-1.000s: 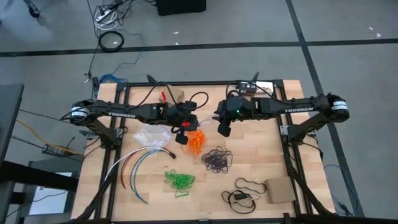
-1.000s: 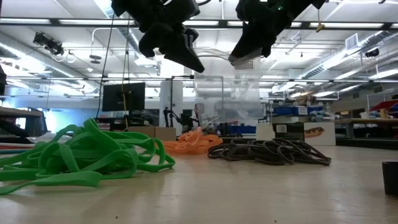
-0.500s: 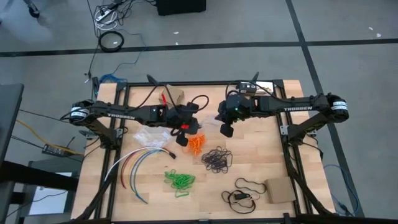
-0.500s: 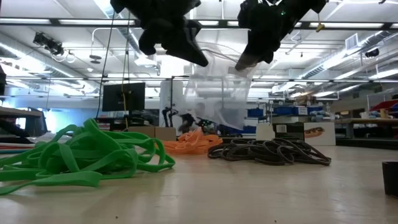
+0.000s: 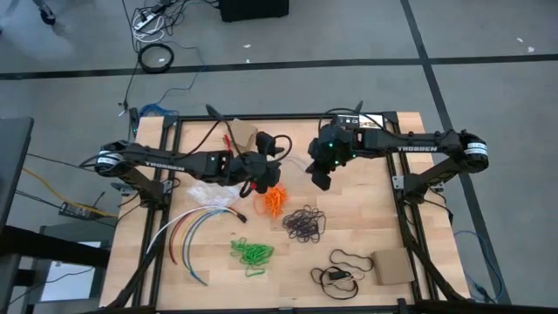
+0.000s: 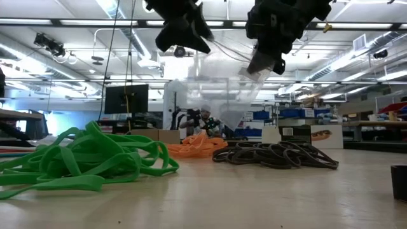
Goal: Sort rubber bands
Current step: Open the transparent zip bag
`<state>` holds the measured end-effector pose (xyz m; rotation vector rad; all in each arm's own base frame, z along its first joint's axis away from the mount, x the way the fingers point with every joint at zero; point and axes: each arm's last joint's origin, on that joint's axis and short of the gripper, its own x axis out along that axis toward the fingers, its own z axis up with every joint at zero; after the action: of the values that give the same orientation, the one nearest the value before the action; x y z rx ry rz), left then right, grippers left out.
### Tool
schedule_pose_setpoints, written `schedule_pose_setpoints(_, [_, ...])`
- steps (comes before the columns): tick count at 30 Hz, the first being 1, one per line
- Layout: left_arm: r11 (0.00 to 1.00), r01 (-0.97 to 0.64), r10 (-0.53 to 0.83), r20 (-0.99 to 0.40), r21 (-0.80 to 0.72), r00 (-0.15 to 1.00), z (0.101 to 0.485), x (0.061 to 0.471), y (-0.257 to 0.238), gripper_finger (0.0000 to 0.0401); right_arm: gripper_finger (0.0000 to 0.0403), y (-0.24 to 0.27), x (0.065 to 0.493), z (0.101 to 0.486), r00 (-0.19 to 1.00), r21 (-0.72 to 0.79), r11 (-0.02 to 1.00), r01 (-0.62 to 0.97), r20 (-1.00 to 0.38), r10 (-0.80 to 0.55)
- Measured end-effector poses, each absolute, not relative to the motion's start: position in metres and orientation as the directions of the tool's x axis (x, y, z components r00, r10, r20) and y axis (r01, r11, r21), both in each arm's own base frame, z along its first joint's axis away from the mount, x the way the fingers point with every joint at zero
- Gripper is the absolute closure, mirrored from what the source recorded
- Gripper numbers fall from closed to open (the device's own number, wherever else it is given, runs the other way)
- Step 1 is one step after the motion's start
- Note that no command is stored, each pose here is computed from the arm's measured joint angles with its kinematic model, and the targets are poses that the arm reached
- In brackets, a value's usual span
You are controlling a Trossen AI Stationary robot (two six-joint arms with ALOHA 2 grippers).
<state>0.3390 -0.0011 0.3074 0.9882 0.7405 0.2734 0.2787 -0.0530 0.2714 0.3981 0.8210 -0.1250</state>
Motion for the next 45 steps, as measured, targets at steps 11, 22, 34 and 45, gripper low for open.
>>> schedule_pose_setpoints(11, [0.563, 0.216, 0.378, -0.481, 0.798, 0.791, 0.330, 0.339, -0.023, 0.0122, 0.0403, -0.055, 0.274, 0.268, 0.639, 0.278, 0.924, 0.262, -0.767, 0.049])
schedule_pose_setpoints(22, [0.631, 0.317, 0.191, -0.538, 0.708, 0.821, 0.332, 0.356, -0.004, 0.0133, 0.0403, -0.047, 0.277, 0.270, 0.644, 0.262, 0.932, 0.250, -0.764, 0.042])
schedule_pose_setpoints(34, [0.675, 0.461, 0.147, -0.717, 0.576, 0.681, 0.313, 0.383, 0.006, 0.0186, 0.0403, -0.040, 0.279, 0.270, 0.647, 0.228, 0.936, 0.267, -0.762, 0.001])
schedule_pose_setpoints(45, [0.694, 0.539, 0.131, -0.821, 0.476, 0.556, 0.301, 0.372, 0.008, 0.0243, 0.0403, -0.041, 0.283, 0.274, 0.683, 0.187, 0.951, 0.246, -0.730, -0.033])
